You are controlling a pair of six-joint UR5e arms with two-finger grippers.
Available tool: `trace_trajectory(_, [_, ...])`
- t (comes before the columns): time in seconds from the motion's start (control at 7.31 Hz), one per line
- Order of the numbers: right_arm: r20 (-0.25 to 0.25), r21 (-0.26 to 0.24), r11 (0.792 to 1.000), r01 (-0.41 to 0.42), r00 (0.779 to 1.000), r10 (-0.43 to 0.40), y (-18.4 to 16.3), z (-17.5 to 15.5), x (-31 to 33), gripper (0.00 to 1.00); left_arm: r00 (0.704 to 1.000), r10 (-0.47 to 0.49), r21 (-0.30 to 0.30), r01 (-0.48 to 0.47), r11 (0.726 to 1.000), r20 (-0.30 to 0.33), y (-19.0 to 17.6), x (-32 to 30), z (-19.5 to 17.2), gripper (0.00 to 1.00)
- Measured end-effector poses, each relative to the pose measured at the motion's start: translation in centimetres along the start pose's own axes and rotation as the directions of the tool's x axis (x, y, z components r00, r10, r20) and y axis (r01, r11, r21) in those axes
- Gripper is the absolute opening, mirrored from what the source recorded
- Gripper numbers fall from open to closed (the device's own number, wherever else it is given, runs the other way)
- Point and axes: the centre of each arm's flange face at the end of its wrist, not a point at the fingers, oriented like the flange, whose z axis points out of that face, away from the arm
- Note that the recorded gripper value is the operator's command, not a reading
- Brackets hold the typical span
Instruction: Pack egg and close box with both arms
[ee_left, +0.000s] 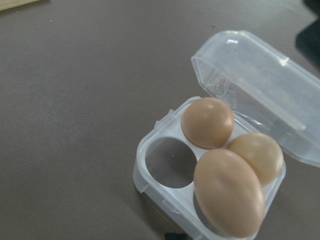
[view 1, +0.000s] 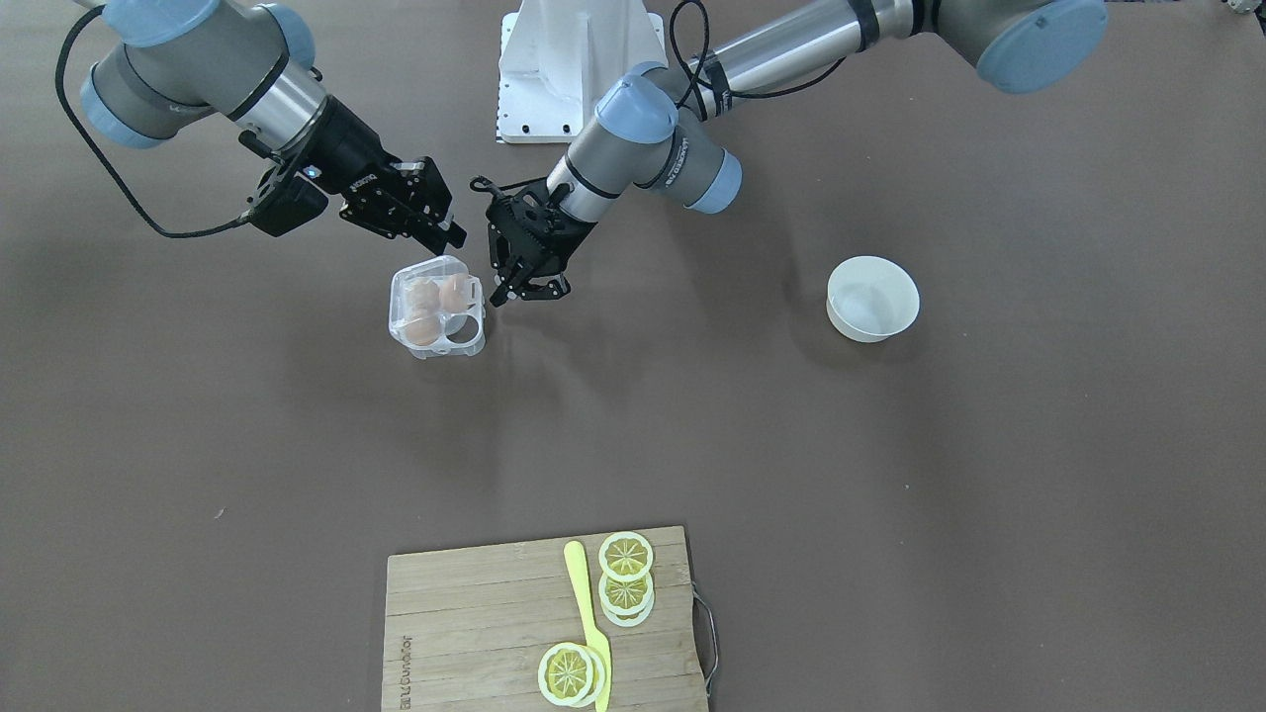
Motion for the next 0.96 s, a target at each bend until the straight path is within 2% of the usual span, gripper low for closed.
trace_trajectory(0.14, [-0.010,-0.013,1.000,-0.002,1.000,0.002,-0.3,-0.8,0.0,0.40,1.000,-0.001,0.001,0.001,1.000,-0.001,0.0,0.0,-0.1,0.00])
trace_trajectory(0.27, [-0.019,-0.021,1.000,-0.007,1.000,0.007,-1.0,-1.5,0.2,0.53,1.000,-0.002,0.005,0.002,1.000,-0.004,-0.2,0.1,-0.2,0.00])
trace_trajectory(0.41, [-0.025,-0.027,1.000,-0.015,1.000,0.014,-1.9,-2.3,0.4,0.98,1.000,-0.002,0.010,0.002,1.000,-0.008,-0.5,0.2,-0.5,0.03])
trace_trajectory(0.55, [-0.031,-0.025,0.999,-0.022,0.999,0.022,-2.7,-3.0,0.4,1.00,1.000,-0.003,0.016,0.003,1.000,-0.012,-1.0,0.0,-0.9,0.96])
trace_trajectory(0.96, [-0.083,0.002,0.998,-0.062,0.995,0.062,-3.7,-4.9,-1.3,1.00,1.000,-0.010,0.014,0.010,1.000,-0.002,-2.4,-2.0,-2.0,0.98])
